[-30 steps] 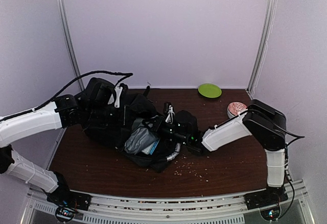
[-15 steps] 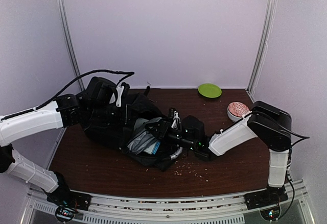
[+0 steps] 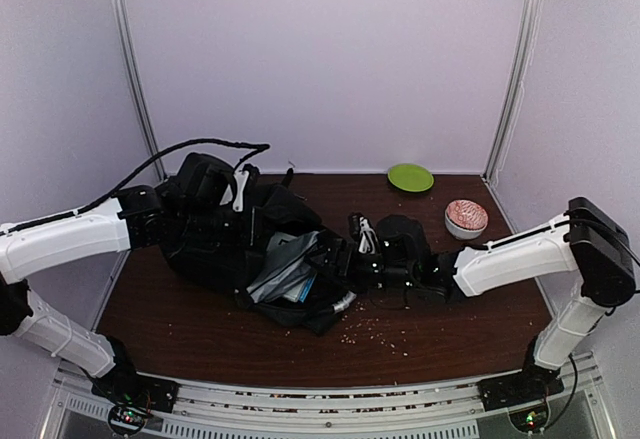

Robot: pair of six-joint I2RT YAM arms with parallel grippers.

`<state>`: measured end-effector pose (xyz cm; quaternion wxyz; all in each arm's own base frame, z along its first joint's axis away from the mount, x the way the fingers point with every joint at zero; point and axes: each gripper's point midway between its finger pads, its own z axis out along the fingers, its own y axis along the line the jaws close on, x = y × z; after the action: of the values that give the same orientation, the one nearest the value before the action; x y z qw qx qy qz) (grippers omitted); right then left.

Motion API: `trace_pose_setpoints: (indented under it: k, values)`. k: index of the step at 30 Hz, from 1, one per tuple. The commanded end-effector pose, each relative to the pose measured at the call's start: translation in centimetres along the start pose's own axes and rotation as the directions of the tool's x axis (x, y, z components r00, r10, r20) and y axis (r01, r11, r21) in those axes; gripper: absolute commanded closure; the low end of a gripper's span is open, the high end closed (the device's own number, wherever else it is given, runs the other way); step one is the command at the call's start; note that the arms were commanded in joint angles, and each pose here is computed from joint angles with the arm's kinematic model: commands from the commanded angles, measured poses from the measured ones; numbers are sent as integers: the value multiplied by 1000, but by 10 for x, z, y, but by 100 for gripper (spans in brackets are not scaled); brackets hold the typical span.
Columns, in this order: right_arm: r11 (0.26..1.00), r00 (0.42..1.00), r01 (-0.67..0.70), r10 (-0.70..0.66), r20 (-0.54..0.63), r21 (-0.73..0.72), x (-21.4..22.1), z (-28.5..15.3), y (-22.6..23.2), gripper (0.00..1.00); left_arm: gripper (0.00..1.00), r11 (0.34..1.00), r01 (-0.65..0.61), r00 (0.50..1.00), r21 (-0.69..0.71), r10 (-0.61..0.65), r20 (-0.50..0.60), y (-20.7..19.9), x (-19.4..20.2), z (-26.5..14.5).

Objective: Pack the student bag
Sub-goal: Place the stationery in the student bag.

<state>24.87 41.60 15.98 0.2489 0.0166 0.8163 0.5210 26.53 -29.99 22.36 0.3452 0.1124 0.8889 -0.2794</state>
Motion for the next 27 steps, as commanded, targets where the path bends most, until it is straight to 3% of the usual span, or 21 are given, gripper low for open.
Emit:
trace_pose_setpoints:
  k: [1,6,18,21,27]
  values:
    - [982,998,-55,53,15,183,-7,-5,-40,20,100,992,-31,991,122,15,133,-34,-33,-7]
    - [975,995,-91,84,45,201,-26,8,-32,7,100,993,-31,993,115,18,118,-32,-29,-3]
    - [970,992,-126,128,4,206,-27,48,-39,3,100,991,-43,994,126,29,107,-32,-23,-2]
    - [973,988,-152,156,-10,174,-21,56,-41,10,100,989,-45,994,137,31,106,-35,-23,-3]
    - [977,980,-196,197,-5,82,-21,67,-32,42,100,984,-59,993,166,42,107,-43,-24,-3]
